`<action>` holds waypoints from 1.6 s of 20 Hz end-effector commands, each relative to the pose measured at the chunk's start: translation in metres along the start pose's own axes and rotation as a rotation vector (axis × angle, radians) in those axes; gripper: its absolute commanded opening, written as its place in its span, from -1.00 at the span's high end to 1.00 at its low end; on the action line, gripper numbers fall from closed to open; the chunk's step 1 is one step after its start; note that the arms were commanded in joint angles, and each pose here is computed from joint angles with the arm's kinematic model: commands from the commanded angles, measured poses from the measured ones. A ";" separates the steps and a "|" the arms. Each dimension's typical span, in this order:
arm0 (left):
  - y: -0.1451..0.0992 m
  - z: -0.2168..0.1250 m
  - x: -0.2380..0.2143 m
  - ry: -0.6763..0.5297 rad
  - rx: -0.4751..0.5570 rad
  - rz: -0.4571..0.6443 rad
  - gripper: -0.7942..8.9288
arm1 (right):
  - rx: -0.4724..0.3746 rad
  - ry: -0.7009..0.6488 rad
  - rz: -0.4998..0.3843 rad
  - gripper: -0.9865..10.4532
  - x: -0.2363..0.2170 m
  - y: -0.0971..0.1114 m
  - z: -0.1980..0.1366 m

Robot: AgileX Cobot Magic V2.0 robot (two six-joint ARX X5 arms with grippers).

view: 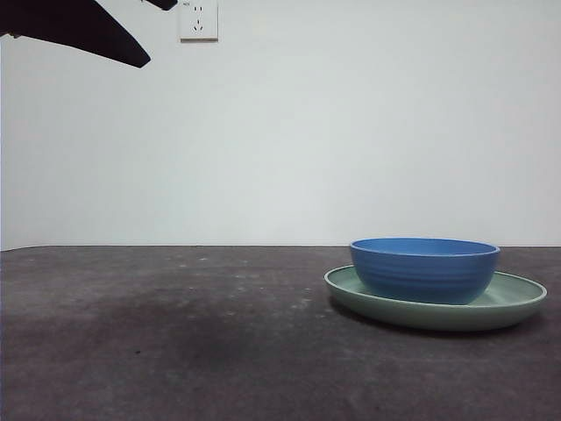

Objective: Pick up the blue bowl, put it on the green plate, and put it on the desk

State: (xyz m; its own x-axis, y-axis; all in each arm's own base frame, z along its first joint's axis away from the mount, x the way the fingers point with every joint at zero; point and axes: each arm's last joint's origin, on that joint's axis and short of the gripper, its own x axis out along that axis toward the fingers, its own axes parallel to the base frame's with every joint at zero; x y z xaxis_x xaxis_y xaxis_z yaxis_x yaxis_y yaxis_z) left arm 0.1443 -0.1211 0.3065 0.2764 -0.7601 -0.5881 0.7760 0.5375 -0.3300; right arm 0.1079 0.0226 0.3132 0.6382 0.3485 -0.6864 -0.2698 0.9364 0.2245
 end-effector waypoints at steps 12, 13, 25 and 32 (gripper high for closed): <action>-0.002 0.003 0.000 -0.008 0.022 -0.008 0.32 | 0.200 0.019 -0.089 0.11 0.077 -0.045 0.052; -0.002 0.003 0.000 -0.008 0.022 -0.008 0.32 | 0.224 0.039 -0.068 0.14 0.091 -0.054 0.055; -0.002 0.003 0.000 -0.008 0.025 -0.008 0.32 | 0.301 0.210 0.007 0.31 0.195 -0.098 0.048; -0.002 0.003 0.000 -0.010 0.025 -0.008 0.32 | 0.287 0.213 0.027 0.46 0.220 -0.100 0.044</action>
State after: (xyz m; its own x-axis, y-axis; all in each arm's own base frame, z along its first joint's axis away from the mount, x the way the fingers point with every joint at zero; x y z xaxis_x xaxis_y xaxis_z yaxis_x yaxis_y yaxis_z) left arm 0.1443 -0.1211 0.3066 0.2766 -0.7607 -0.5872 0.7784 0.5357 -0.3273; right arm 0.3023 0.0069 0.1729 0.4655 0.3780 -0.8002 -0.0438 0.9129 0.4058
